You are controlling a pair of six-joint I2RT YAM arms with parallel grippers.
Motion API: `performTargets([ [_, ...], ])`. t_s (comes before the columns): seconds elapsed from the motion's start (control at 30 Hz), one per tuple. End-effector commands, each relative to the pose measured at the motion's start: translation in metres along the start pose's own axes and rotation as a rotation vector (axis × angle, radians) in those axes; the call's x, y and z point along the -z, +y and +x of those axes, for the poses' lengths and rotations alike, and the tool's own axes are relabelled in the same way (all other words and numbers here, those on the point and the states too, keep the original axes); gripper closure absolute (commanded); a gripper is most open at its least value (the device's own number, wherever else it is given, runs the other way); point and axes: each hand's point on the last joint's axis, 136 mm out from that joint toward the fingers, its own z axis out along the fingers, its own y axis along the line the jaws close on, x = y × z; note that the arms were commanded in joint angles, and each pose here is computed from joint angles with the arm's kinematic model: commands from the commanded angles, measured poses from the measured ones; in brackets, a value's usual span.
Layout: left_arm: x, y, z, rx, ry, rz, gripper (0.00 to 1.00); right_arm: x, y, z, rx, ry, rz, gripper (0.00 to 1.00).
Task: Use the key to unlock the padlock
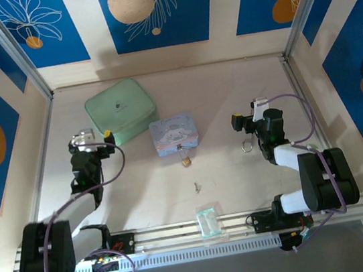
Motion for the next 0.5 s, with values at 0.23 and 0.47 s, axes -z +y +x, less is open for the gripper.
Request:
performTargets([
  [0.23,0.03,-0.025,-0.017,0.67,0.079,0.142,0.01,0.07,0.026,-0.058,-0.433,0.112,-0.106,0.01],
  [0.47,0.044,-0.078,-0.008,0.875,0.317,0.388,0.01,0.096,0.067,-0.041,-0.515,0.31,-0.29,0.01],
])
